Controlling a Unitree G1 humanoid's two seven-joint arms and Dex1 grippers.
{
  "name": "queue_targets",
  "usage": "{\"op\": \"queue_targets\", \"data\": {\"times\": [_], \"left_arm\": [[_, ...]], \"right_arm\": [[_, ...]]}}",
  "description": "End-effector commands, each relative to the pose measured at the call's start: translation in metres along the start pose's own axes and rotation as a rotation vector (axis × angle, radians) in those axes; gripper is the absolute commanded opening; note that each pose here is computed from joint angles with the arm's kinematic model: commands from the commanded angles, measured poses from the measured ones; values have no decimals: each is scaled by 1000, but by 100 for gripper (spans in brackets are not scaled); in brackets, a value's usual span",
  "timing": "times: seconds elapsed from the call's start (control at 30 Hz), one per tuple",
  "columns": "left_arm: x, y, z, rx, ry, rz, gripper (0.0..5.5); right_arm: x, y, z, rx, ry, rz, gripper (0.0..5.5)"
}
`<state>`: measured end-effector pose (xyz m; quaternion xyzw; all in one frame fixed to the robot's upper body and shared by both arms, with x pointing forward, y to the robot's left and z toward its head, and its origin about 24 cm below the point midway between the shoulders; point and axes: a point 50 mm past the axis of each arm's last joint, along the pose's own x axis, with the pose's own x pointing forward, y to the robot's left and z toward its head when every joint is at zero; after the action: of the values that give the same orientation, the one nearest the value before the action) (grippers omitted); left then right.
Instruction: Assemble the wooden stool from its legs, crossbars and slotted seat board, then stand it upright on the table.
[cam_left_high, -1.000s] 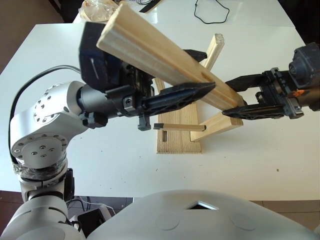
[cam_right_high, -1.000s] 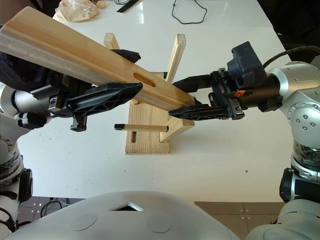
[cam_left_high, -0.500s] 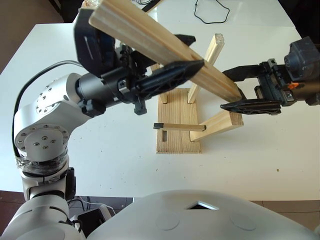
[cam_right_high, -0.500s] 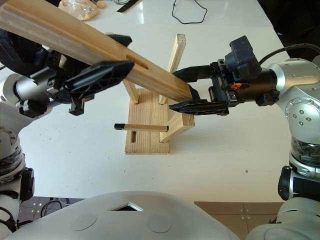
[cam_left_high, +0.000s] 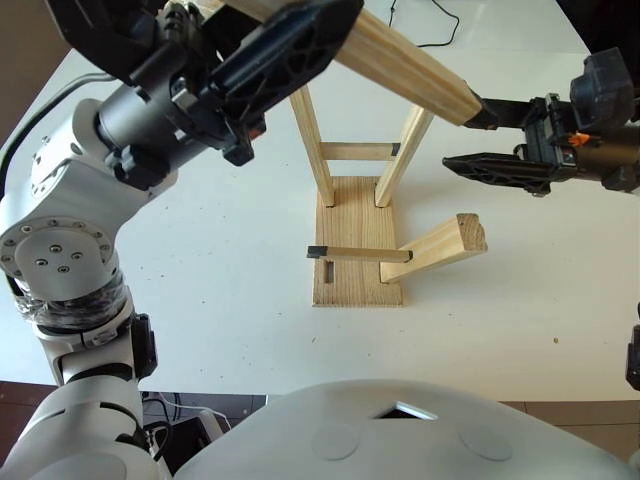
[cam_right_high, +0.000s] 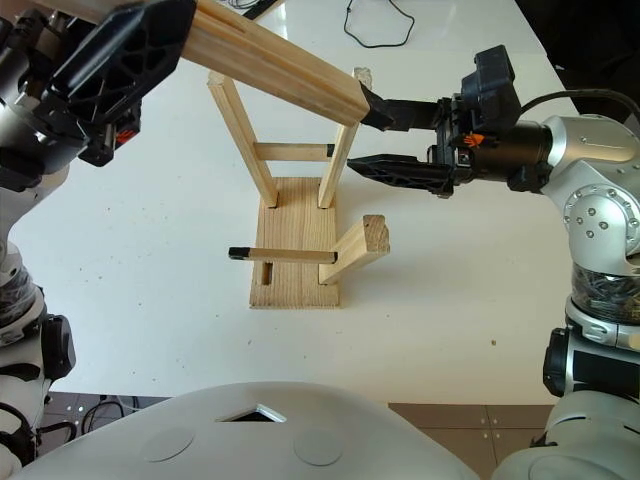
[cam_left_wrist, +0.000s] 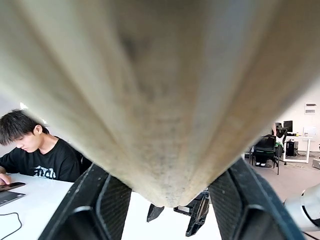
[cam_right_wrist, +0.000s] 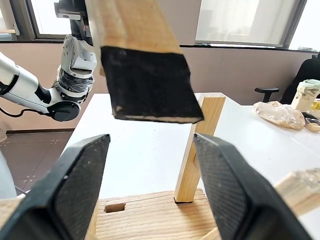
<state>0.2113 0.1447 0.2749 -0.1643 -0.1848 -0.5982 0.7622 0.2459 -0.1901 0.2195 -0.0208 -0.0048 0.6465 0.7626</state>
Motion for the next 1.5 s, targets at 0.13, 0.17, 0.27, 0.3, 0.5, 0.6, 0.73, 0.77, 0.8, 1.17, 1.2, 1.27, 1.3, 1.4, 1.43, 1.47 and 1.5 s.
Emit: {"op": "queue_targets", "data": {"times": [0.13, 0.17, 0.27, 0.3, 0.5, 0.6, 0.73, 0.77, 0.8, 1.17, 1.2, 1.27, 1.3, 1.4, 1.43, 1.47, 1.5], "left_arm": [[-15, -2, -20, 9, 147, 6, 204], [-17, -2, -21, 11, 155, 8, 204], [-22, -1, -25, 21, 179, 23, 204], [-23, -1, -25, 21, 178, 26, 204], [-16, 0, -12, 43, 96, 19, 204], [-12, -7, 4, 84, 31, -26, 204], [-20, -12, 15, 169, 98, -2, 204], [-23, -13, 20, 198, 119, 7, 204], [-26, -13, 24, 217, 146, 21, 204], [-101, 12, 5, 330, 610, 151, 204], [-108, 8, -1, 315, 619, 125, 204], [-119, 2, -14, 253, 612, 94, 204], [-123, 0, -20, 216, 603, 93, 204], [-122, 0, -30, 193, 508, 112, 204], [-121, 2, -33, 210, 475, 127, 204], [-123, 5, -37, 232, 466, 142, 204], [-126, 6, -41, 241, 470, 145, 204]], "right_arm": [[2, -3, 18, -35, -84, -23, 306], [2, -4, 19, -38, -86, -29, 306], [0, -4, 21, -46, -93, -38, 306], [0, -4, 22, -48, -95, -40, 306], [1, -5, 19, -53, -87, -49, 306], [-1, -6, 18, -44, -92, -58, 306], [-9, -7, 19, -38, -100, -88, 306], [-11, -7, 17, -39, -96, -102, 306], [-13, -6, 16, -39, -95, -114, 306], [-36, -1, 0, -25, -71, -277, 306], [-37, 0, -1, -22, -68, -279, 306], [-37, 5, -1, -19, -64, -271, 306], [-37, 7, -1, -17, -65, -263, 306], [-37, 10, -1, -14, -64, -255, 306], [-37, 10, -2, -12, -63, -256, 306], [-36, 9, -3, -10, -63, -255, 306], [-36, 8, -3, -9, -62, -253, 306]]}}
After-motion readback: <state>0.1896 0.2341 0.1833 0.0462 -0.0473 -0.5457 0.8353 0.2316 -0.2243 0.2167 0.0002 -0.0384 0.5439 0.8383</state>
